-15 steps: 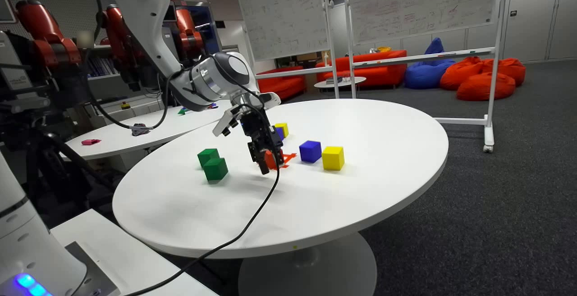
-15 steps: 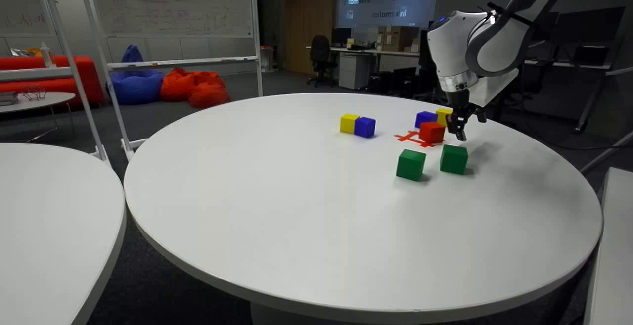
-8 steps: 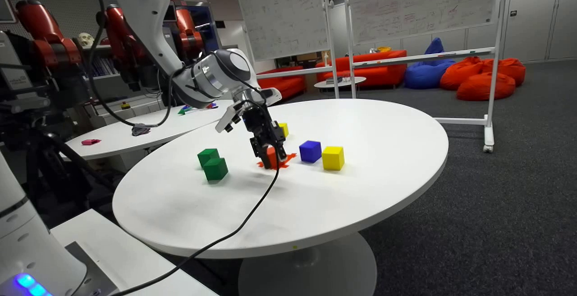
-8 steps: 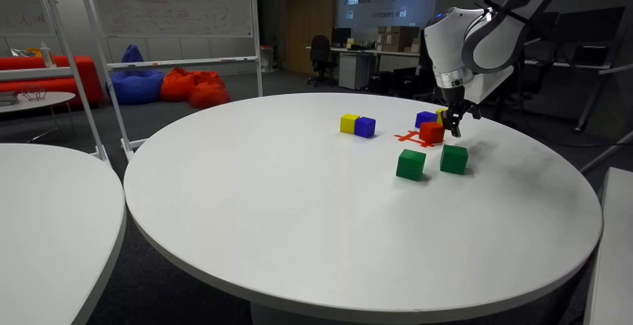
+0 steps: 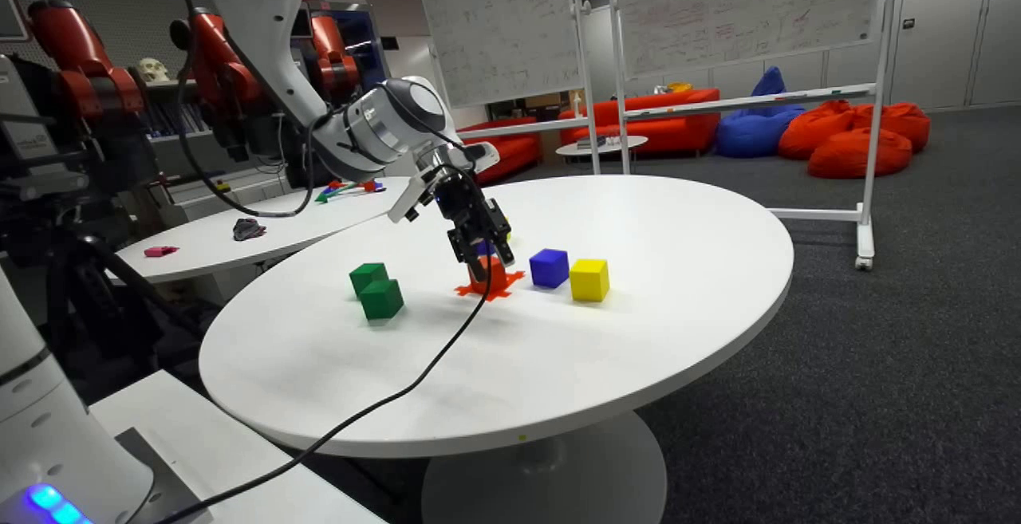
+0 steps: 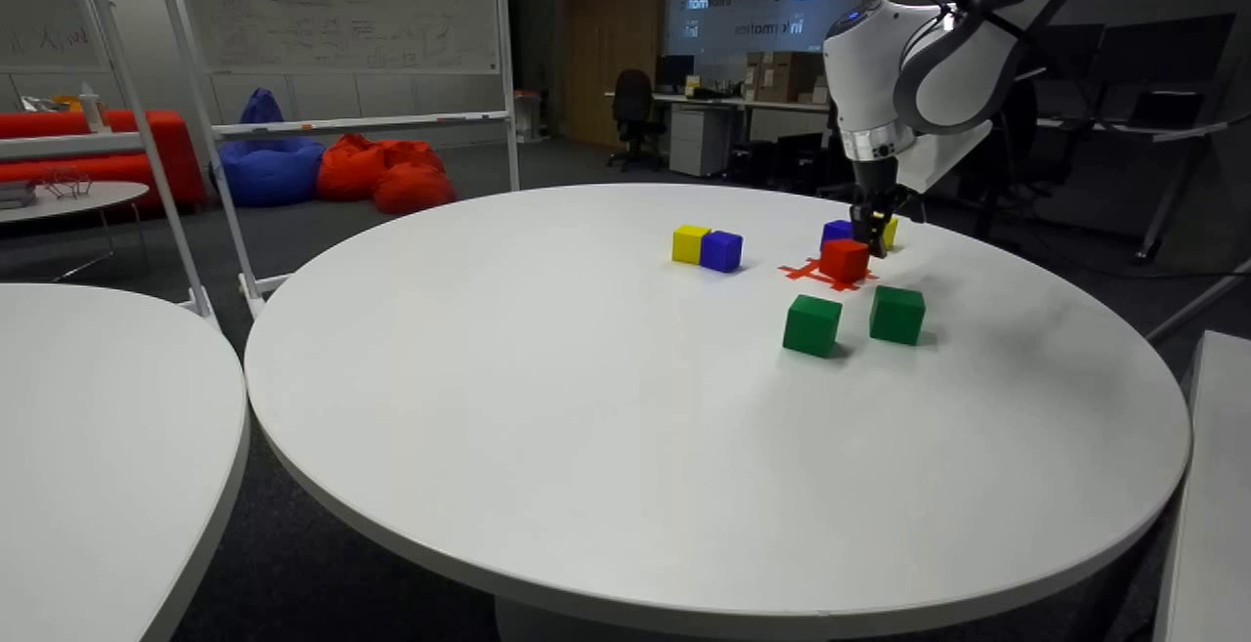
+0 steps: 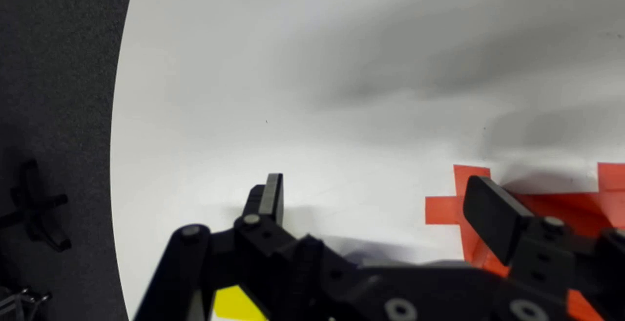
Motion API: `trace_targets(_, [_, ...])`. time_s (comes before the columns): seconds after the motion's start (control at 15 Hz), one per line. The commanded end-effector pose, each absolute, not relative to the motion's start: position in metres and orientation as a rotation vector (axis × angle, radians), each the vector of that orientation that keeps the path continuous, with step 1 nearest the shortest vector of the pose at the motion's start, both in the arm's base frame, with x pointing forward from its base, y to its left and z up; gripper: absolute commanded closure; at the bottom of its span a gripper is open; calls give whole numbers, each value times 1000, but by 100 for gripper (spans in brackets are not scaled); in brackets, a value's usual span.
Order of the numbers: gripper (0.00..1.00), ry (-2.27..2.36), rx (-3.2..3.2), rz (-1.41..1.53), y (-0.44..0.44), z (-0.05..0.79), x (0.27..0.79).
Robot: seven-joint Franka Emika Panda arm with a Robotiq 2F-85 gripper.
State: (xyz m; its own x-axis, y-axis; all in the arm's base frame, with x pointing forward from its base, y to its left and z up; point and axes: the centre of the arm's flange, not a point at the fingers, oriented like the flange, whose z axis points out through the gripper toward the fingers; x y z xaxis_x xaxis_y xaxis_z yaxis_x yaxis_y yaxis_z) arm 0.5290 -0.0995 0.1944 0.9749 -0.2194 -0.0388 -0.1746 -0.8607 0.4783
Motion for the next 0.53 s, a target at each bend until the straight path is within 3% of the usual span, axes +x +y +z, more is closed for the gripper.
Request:
trace_targets(0.0, [0,-233,2630,-126,-96,195,544])
trace_targets(0.47, [0,-265,2634,-107,-94,194,540])
